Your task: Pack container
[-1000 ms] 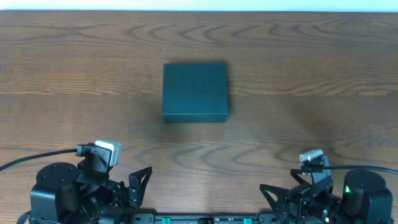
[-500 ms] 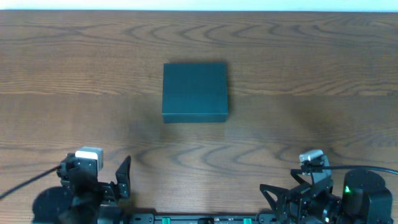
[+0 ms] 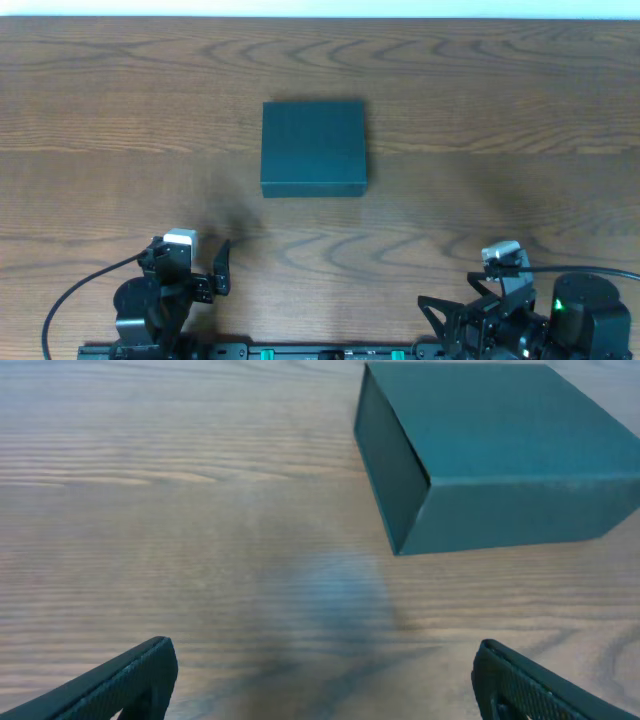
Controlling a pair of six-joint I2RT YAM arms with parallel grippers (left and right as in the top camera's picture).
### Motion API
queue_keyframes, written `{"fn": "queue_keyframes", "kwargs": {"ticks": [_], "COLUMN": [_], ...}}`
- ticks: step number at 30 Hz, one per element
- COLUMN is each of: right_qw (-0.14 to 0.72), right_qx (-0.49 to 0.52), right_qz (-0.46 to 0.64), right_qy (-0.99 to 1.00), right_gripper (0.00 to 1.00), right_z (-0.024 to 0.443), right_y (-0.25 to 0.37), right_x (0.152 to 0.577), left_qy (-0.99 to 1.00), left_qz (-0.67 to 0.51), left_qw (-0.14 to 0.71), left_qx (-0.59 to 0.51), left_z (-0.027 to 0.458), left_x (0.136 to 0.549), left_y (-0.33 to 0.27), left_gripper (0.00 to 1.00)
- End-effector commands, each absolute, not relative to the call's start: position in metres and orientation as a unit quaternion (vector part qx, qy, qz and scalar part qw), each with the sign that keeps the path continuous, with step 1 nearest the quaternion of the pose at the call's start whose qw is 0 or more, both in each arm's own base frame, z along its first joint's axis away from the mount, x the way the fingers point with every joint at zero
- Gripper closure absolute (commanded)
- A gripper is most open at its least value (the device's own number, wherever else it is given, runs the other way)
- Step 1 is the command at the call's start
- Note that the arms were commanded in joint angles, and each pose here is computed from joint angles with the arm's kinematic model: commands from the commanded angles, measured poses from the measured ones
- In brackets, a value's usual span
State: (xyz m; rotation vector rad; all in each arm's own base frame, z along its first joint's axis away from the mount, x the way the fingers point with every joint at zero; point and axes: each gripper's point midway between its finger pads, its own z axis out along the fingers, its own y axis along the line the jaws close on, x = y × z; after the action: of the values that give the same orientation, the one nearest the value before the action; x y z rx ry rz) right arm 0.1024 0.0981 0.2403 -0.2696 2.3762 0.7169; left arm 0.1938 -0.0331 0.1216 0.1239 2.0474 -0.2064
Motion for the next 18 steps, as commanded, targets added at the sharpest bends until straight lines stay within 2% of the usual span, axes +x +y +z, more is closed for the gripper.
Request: {"fn": "queue_keyframes", "kwargs": {"ticks": [1, 8, 18], "right_qw": [0.315, 0.315, 0.315], "right_qx": [-0.102, -0.102, -0.102], "right_qz": [0.275, 0.275, 0.275], "right_qy": [0.902, 0.902, 0.902], "right_gripper": [0.01, 0.01, 0.01], "right_z": [0.240, 0.240, 0.240], "right_y": [0.099, 0.099, 0.099], "right_x": [0.101, 0.101, 0.101], "left_qy": [0.849, 0.858, 0.858], "left_qz": [-0.096, -0.119, -0.116], "left_qw": [0.517, 0.496, 0.497], "left_qx": [0.058, 0.060, 0.058], "left_z": [0.118, 0.092, 0.092], "left_x": [0.195, 0.197, 0.197], "left_y": [-0.037, -0.044, -0.042], "left_gripper": [0.05, 0.05, 0.05]}}
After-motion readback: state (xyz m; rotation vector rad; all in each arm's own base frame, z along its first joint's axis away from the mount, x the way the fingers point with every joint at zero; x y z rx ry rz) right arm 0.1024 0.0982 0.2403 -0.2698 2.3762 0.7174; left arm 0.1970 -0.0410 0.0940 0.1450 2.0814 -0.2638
